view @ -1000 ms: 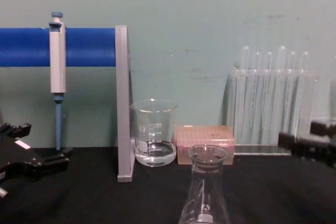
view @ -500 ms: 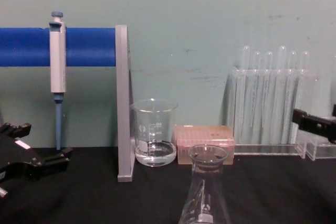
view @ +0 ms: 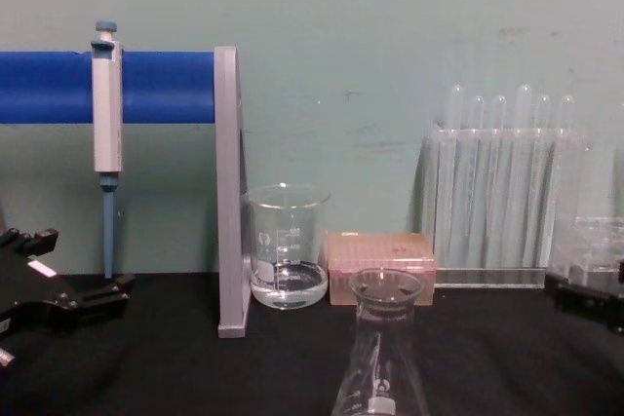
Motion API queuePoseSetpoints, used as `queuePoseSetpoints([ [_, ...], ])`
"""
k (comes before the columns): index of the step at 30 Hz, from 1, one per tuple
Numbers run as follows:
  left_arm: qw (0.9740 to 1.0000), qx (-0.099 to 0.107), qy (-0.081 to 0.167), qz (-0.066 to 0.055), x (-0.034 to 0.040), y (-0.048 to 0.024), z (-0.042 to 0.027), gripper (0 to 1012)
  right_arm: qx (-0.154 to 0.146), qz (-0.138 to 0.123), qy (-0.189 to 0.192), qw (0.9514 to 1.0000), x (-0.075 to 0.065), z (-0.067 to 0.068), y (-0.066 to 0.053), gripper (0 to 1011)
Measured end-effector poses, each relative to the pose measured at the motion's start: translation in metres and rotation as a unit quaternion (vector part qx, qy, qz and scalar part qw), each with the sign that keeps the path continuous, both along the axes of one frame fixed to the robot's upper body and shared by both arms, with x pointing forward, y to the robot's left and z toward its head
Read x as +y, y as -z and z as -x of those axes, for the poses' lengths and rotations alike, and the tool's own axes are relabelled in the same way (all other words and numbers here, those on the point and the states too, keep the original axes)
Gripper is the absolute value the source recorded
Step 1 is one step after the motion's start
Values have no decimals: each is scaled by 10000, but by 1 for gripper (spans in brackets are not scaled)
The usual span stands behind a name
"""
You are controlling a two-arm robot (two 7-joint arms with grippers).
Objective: Grasp the erlenmeyer flask with one hand, shake it three times, then place it back.
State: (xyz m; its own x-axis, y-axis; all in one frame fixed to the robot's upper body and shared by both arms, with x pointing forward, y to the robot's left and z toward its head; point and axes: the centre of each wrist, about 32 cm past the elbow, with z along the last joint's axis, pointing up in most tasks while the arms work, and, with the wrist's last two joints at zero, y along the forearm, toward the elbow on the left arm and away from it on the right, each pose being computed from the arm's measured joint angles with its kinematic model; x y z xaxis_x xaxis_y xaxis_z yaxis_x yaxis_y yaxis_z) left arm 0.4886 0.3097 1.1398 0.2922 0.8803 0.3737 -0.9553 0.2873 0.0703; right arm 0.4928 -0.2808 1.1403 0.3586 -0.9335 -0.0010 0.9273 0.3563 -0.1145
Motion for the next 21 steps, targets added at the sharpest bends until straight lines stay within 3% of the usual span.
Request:
queuePoseSetpoints([
  [13,10000,0,0,0,0,0,0,1001,264,36,-104,9996,7,-67,39,1002],
  [21,10000,0,0,0,0,0,0,1001,268,39,-97,9996,7,-63,43,1003],
])
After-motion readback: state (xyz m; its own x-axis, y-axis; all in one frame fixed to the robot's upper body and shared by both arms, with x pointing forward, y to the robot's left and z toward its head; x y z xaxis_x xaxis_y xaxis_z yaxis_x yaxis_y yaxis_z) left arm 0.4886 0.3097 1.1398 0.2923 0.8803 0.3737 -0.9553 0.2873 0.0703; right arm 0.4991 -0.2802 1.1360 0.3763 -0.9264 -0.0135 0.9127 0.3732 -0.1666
